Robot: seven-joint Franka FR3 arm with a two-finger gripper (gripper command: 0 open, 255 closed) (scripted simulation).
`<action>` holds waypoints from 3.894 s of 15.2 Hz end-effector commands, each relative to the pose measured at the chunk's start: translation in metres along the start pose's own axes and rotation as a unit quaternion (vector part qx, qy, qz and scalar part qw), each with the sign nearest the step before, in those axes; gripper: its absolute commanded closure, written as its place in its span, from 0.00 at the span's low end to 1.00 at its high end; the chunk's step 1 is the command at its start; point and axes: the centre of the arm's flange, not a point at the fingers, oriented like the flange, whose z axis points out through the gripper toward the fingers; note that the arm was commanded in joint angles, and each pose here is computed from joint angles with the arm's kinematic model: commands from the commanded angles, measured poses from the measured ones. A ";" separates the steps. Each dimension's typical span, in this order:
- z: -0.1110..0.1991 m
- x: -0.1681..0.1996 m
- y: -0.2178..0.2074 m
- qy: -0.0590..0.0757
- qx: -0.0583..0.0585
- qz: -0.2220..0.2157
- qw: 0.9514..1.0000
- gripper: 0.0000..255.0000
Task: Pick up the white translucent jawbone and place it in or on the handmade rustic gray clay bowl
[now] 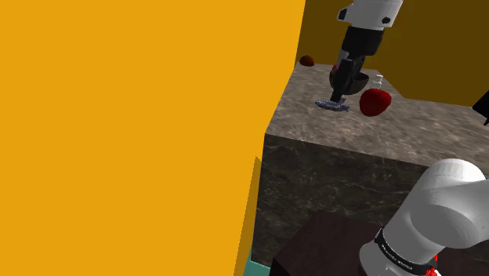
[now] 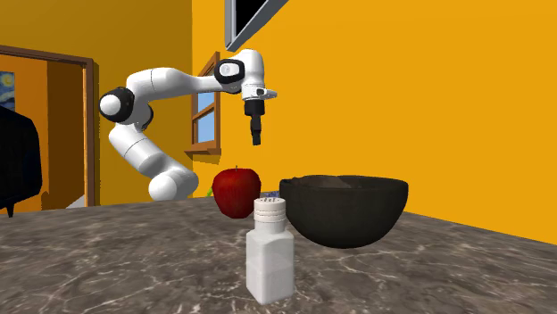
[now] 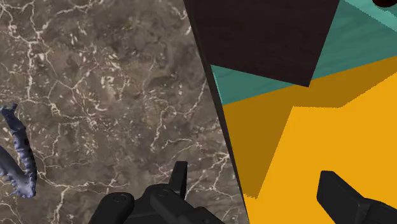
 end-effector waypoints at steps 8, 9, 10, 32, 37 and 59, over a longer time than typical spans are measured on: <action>0.039 0.016 0.074 -0.015 -0.030 -0.038 0.999 0.00; 0.044 0.019 0.084 -0.017 -0.034 -0.043 0.998 0.00; 0.049 0.022 0.095 -0.019 -0.038 -0.048 0.998 0.00; 0.153 0.071 0.261 -0.050 -0.101 -0.128 0.985 0.00; 0.156 0.071 0.262 -0.050 -0.101 -0.128 0.985 0.00; 0.113 0.073 0.262 -0.050 -0.101 -0.128 0.985 1.00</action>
